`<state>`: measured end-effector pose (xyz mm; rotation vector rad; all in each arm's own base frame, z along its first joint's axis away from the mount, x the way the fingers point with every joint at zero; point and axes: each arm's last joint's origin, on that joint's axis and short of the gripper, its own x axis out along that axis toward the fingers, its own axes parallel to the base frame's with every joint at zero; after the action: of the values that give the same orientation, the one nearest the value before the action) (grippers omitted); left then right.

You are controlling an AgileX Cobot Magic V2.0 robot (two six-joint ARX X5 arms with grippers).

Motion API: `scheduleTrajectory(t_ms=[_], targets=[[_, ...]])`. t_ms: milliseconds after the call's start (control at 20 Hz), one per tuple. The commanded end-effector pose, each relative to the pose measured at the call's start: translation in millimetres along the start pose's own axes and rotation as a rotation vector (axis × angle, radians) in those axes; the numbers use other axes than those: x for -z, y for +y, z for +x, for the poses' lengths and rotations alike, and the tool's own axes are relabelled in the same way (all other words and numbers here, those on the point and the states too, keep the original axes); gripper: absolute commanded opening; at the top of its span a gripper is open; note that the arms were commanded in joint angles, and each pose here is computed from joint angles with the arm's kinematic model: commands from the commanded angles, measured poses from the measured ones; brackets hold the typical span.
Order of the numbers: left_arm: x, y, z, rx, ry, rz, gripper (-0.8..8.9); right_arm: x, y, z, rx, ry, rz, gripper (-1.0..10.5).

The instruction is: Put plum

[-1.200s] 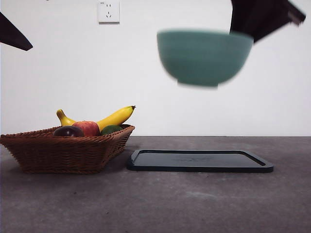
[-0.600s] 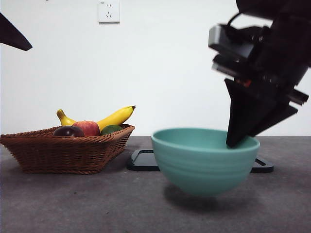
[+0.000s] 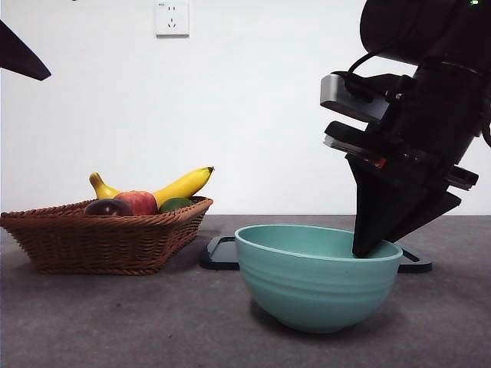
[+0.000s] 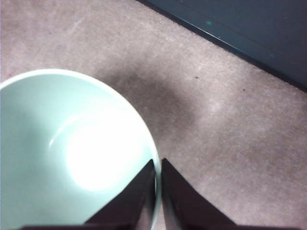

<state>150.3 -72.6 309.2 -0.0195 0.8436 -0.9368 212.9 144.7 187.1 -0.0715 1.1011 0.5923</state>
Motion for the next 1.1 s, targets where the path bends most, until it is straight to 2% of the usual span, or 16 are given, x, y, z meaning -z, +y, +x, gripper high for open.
scheduleTrajectory(t_ms=[50, 150, 400, 700, 850, 1100], targets=[[-6, -2, -3, 0.006, -0.019, 0.028, 4.36, -1, 2, 3, -0.003, 0.006, 0.015, 1.1], [-6, -2, -3, 0.005, -0.019, 0.028, 4.36, -3, 3, -2, -0.006, -0.013, 0.024, 1.9], [-6, -2, -3, 0.005, -0.019, 0.028, 4.36, -15, 11, -40, -0.022, -0.113, 0.008, 1.9], [-6, -2, -3, 0.006, -0.019, 0.028, 4.36, -19, 26, -115, -0.053, -0.252, -0.053, 1.9], [-6, -2, -3, 0.005, -0.019, 0.028, 4.36, -7, 29, -147, -0.059, -0.282, -0.085, 1.9], [-6, -2, -3, 0.006, -0.019, 0.028, 4.36, 32, 31, -180, -0.117, -0.236, -0.133, 1.9]])
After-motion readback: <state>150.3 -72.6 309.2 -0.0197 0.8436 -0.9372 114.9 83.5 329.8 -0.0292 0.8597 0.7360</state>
